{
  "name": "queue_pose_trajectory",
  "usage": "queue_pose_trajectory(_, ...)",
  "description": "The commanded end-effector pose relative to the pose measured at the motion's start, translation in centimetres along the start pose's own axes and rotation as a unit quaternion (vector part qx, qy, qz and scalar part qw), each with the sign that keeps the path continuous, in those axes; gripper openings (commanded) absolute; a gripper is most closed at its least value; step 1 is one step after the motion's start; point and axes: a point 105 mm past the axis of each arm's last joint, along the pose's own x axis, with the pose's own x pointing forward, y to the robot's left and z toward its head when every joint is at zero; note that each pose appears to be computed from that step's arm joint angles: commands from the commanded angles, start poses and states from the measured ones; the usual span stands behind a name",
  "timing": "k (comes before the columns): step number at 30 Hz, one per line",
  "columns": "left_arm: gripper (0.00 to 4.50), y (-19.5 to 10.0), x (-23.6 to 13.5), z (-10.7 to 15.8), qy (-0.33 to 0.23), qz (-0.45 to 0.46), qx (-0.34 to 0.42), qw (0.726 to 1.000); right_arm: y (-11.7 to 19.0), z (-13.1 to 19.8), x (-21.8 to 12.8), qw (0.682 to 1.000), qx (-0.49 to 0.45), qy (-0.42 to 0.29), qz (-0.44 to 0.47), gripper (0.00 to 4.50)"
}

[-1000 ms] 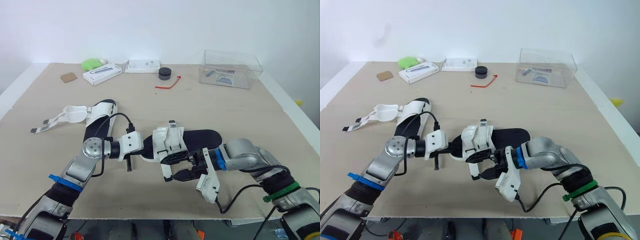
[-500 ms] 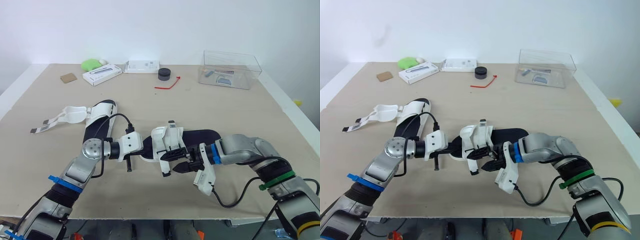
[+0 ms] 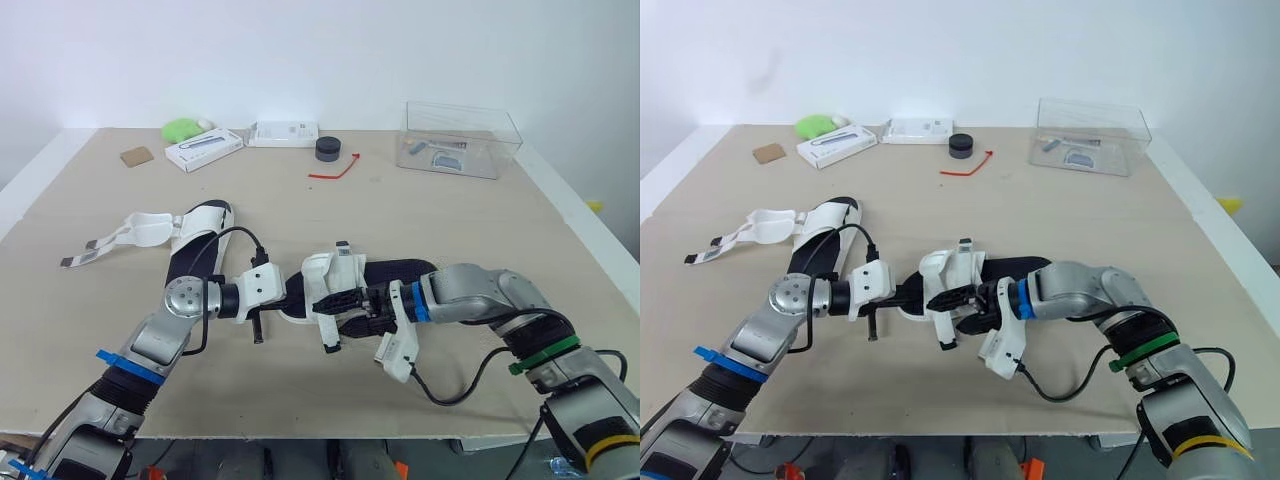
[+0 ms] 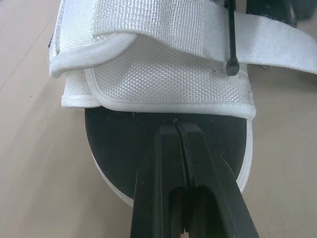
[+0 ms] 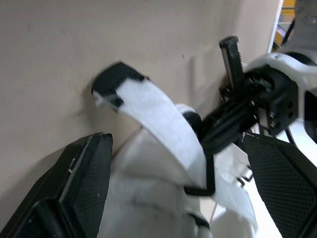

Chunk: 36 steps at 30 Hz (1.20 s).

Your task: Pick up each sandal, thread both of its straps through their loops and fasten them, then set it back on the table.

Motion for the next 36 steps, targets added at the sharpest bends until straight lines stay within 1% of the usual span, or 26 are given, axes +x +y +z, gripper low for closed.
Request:
queue_pose_trajectory(1, 0.0, -1.7, 0.0, -3.4, 0.064, -0.024, -0.039, 0.997, -1.2, -0.1, -0.3, 1.0, -0.006, -0.002, -0.018, 3.51)
queue_pose_trajectory(2, 0.0, -1.7, 0.0, -3.5, 0.065, -0.024, -0.039, 0.997, -1.2, 0.0, -0.2, 1.0, -0.003, -0.007, -0.019, 3.15)
queue_pose_trajectory(3, 0.0, -1.7, 0.0, -3.5, 0.066, -0.025, -0.039, 0.997, -1.2, 0.2, -0.2, 1.0, -0.002, -0.011, -0.019, 2.63)
queue_pose_trajectory(4, 0.0, -1.7, -0.1, -3.5, 0.066, -0.025, -0.039, 0.997, -1.3, 0.3, -0.2, 1.0, 0.003, -0.016, -0.023, 2.29)
queue_pose_trajectory(7, 0.0, -1.8, -0.1, -3.5, 0.067, -0.025, -0.04, 0.997, -1.6, 0.8, -0.1, 0.999, 0.011, -0.029, -0.031, 0.93)
queue_pose_trajectory(8, 0.0, -1.8, 0.0, -3.5, 0.066, -0.025, -0.04, 0.997, -1.7, 0.9, -0.1, 0.999, 0.015, -0.032, -0.032, 0.35)
queue_pose_trajectory(9, 0.0, -1.8, 0.0, -3.5, 0.066, -0.025, -0.04, 0.997, -1.7, 1.0, -0.1, 0.999, 0.019, -0.036, -0.033, 0.06)
queue_pose_trajectory(17, 0.0, -1.9, 0.0, -3.6, 0.067, -0.027, -0.038, 0.997, -2.9, 2.2, -0.5, 0.981, 0.162, -0.073, -0.08, 0.06)
queue_pose_trajectory(22, 0.0, -1.9, 0.2, -3.6, 0.066, -0.029, -0.037, 0.997, -3.8, 2.5, -1.0, 0.967, 0.219, -0.086, -0.097, 0.06)
queue_pose_trajectory(24, 0.0, -1.9, 0.2, -3.6, 0.066, -0.03, -0.038, 0.997, -3.9, 2.4, -1.3, 0.958, 0.254, -0.089, -0.102, 0.06)
queue_pose_trajectory(30, 0.0, -1.8, 0.3, -3.6, 0.066, -0.029, -0.038, 0.997, -4.9, 2.5, -1.8, 0.933, 0.321, -0.102, -0.126, 0.06)
queue_pose_trajectory(31, 0.0, -1.8, 0.3, -3.6, 0.066, -0.03, -0.038, 0.997, -5.2, 2.3, -1.9, 0.925, 0.339, -0.101, -0.135, 0.06)
queue_pose_trajectory(34, 0.0, -1.9, 0.3, -3.7, 0.067, -0.03, -0.039, 0.997, -6.7, 1.1, -2.0, 0.887, 0.416, -0.103, -0.174, 0.06)
queue_pose_trajectory(36, 0.0, -1.9, 0.3, -3.7, 0.067, -0.03, -0.039, 0.997, -7.3, 0.4, -2.0, 0.868, 0.448, -0.1, -0.191, 0.06)
